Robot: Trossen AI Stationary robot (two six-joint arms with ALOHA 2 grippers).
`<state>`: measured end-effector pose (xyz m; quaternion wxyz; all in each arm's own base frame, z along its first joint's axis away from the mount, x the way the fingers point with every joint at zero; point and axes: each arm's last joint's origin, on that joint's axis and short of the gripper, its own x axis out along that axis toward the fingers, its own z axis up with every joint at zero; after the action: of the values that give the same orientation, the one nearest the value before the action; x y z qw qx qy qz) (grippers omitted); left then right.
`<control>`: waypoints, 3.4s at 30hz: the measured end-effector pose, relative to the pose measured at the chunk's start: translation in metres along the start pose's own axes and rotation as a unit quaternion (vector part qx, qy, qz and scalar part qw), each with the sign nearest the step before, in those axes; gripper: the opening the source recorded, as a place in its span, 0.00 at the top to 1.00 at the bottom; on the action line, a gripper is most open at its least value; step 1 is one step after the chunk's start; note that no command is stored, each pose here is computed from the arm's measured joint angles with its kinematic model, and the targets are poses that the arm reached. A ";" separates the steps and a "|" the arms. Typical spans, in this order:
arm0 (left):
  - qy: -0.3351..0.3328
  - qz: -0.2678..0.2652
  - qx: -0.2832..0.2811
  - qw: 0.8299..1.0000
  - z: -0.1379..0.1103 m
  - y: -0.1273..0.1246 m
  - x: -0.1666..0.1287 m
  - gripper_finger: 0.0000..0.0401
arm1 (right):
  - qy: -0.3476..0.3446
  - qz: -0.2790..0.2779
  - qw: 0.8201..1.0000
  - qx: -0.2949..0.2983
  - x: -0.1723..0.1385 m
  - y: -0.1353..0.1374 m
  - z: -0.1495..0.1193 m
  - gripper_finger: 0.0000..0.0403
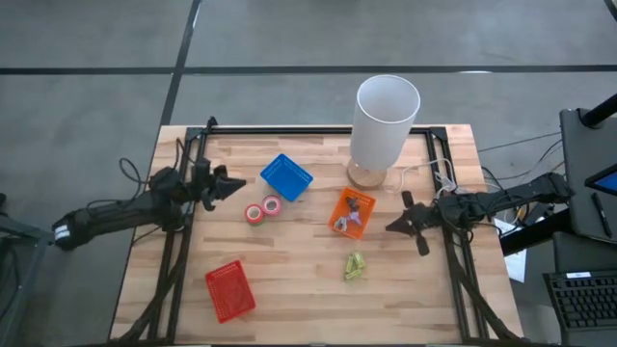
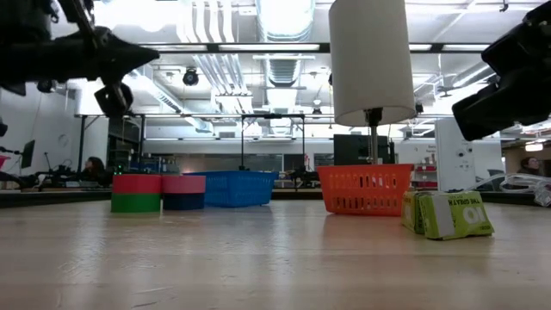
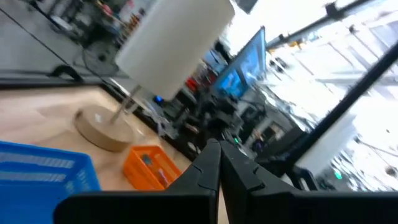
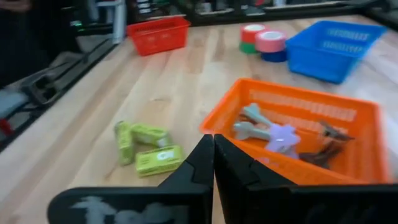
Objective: Pick and place Stapler, Stapler remover, tape
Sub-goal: Put the pink tape into the blue basket
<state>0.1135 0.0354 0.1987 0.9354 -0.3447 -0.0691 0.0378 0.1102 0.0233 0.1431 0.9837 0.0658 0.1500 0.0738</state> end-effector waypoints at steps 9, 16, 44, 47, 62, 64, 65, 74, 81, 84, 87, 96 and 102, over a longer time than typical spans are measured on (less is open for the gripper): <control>0.084 0.095 0.034 0.991 0.010 -0.015 0.037 0.97 | -0.007 -0.025 1.000 -0.003 0.000 -0.001 0.001 0.98; 0.172 0.172 0.058 0.968 0.021 -0.027 0.070 0.97 | -0.007 -0.025 1.000 -0.004 0.000 -0.001 0.001 0.98; 0.387 0.246 0.159 0.875 -0.045 -0.009 0.118 0.51 | 0.001 -0.027 1.000 -0.004 0.001 -0.002 0.000 0.98; 0.400 0.244 0.172 0.867 -0.049 -0.007 0.121 0.51 | 0.001 -0.027 1.000 -0.004 0.001 -0.002 0.000 0.98; 0.426 0.250 0.206 0.845 -0.060 0.001 0.123 0.56 | 0.001 -0.027 1.000 -0.004 0.001 -0.002 0.000 0.98; 0.426 0.251 0.216 0.842 -0.060 0.001 0.123 0.60 | 0.001 -0.027 1.000 -0.004 0.001 -0.002 0.000 0.98; 0.426 0.252 0.219 0.841 -0.060 0.001 0.123 0.63 | 0.001 -0.027 1.000 -0.004 0.001 -0.002 0.000 0.98; 0.431 0.249 0.243 0.832 -0.060 0.001 0.122 0.91 | 0.001 -0.027 1.000 -0.004 0.001 -0.002 0.000 0.98; 0.420 0.228 0.250 0.842 -0.051 -0.008 0.118 0.90 | 0.001 -0.027 1.000 -0.004 0.001 -0.002 0.000 0.98; 0.412 0.209 0.244 0.853 -0.043 -0.016 0.113 0.86 | 0.001 -0.027 1.000 -0.004 0.001 -0.002 0.000 0.98; 0.395 0.199 0.245 0.863 -0.031 -0.026 0.110 0.86 | 0.001 -0.027 1.000 -0.004 0.001 -0.001 0.000 0.98; 0.268 0.246 0.286 0.887 0.013 -0.049 0.128 0.87 | 0.001 -0.027 1.000 -0.004 0.001 -0.002 0.000 0.98; 0.240 0.312 0.254 0.884 0.026 -0.036 0.151 0.85 | 0.001 -0.027 1.000 -0.004 0.001 -0.002 0.000 0.98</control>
<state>0.2596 0.0428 0.2576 0.9188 -0.0977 0.2806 0.2597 0.1115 0.0220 0.1425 0.9855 0.0575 0.1524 0.0476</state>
